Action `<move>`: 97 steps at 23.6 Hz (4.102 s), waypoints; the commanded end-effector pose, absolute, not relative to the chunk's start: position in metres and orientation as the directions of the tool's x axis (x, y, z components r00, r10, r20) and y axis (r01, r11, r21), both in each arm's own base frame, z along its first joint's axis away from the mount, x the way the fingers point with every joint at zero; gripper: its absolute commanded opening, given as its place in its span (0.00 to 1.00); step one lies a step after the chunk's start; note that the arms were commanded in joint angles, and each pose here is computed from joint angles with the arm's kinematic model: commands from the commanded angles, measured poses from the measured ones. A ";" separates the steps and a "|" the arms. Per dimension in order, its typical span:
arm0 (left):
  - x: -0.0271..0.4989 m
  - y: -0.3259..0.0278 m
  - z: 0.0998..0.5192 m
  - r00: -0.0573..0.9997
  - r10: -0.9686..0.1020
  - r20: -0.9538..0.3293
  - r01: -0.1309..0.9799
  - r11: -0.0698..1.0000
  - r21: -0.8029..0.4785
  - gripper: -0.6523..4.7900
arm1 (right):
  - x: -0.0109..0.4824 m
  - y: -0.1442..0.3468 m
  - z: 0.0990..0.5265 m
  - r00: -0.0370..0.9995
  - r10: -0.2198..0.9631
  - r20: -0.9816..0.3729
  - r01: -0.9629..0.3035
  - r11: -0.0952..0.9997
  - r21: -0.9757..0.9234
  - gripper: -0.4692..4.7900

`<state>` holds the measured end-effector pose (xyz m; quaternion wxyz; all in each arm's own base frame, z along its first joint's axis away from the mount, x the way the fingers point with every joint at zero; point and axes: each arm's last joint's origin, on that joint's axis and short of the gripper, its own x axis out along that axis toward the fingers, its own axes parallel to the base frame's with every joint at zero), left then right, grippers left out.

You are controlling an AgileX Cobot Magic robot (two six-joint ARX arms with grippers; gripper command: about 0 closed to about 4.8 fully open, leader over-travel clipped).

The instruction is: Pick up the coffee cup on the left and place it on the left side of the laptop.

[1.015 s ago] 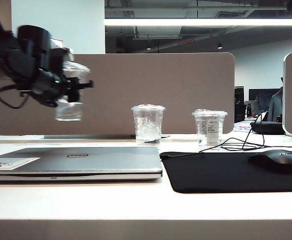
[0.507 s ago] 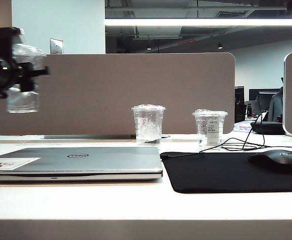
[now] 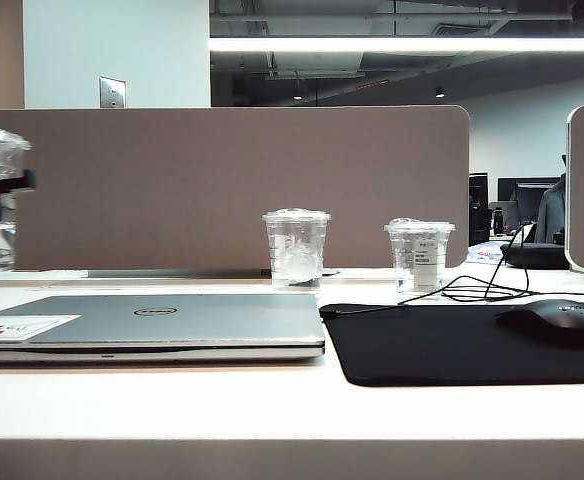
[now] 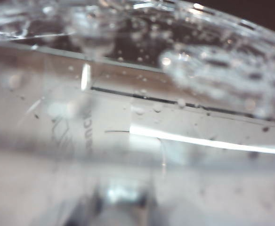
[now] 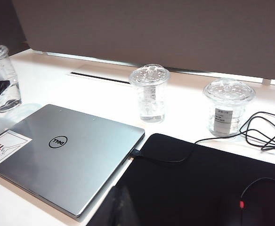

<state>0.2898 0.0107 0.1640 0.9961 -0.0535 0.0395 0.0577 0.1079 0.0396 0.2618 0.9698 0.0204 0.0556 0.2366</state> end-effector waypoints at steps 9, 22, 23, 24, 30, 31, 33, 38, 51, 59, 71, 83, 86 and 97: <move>0.279 0.027 0.160 0.992 0.114 -0.058 -0.120 0.985 -0.126 0.36 | 0.107 0.040 0.264 0.875 0.475 -0.091 -0.470 0.880 0.069 0.09; 0.283 0.034 0.143 0.991 0.117 -0.062 -0.124 0.984 -0.127 0.36 | 0.105 0.042 0.259 0.813 0.564 -0.145 -0.557 0.826 0.091 0.09; 0.284 0.034 0.142 0.991 0.117 -0.063 -0.124 0.984 -0.127 0.36 | 0.105 0.042 0.259 0.813 0.563 -0.145 -0.556 0.826 0.090 0.09; 0.284 0.034 0.141 0.991 0.117 -0.066 -0.124 0.984 -0.127 0.36 | 0.105 0.042 0.259 0.814 0.563 -0.145 -0.556 0.826 0.087 0.09; 0.286 0.034 0.131 0.990 0.113 -0.086 -0.122 0.986 -0.113 0.36 | 0.105 0.042 0.256 0.808 0.564 -0.169 -0.566 0.824 0.043 0.09; 0.286 0.034 0.130 0.990 0.113 -0.090 -0.122 0.987 -0.106 0.36 | 0.104 0.042 0.256 0.808 0.564 -0.172 -0.565 0.824 0.043 0.09; 0.287 0.033 0.125 0.989 0.106 -0.101 -0.116 0.988 -0.102 0.36 | 0.104 0.042 0.256 0.808 0.564 -0.172 -0.565 0.824 0.044 0.09; 0.288 0.032 0.119 0.993 0.038 -0.114 -0.045 0.997 -0.064 0.36 | 0.104 0.042 0.255 0.807 0.563 -0.179 -0.565 0.824 0.045 0.09; 0.282 0.030 0.119 0.992 0.014 -0.124 -0.022 0.998 -0.063 0.77 | 0.104 0.042 0.255 0.808 0.561 -0.181 -0.563 0.825 0.046 0.09; 0.250 0.027 0.133 0.978 0.018 -0.210 -0.011 0.999 0.031 0.76 | 0.105 0.042 0.257 0.811 0.561 -0.164 -0.563 0.825 0.041 0.09; 0.205 0.022 0.183 0.944 0.039 -0.328 -0.032 0.999 0.027 0.17 | 0.105 0.042 0.257 0.810 0.564 -0.159 -0.566 0.824 0.040 0.09; 0.146 0.013 0.231 0.986 -0.032 -0.161 0.026 0.999 -0.038 0.11 | 0.106 0.040 0.261 0.866 0.486 -0.123 -0.487 0.873 0.017 0.09; 0.132 0.011 0.237 0.992 -0.031 -0.120 0.025 0.998 -0.055 0.11 | 0.108 0.037 0.262 0.909 0.401 -0.116 -0.403 0.915 0.004 0.09; 0.116 0.010 0.240 0.997 0.002 -0.074 -0.006 0.999 -0.047 0.11 | 0.108 0.038 0.261 0.908 0.401 -0.120 -0.403 0.915 0.005 0.09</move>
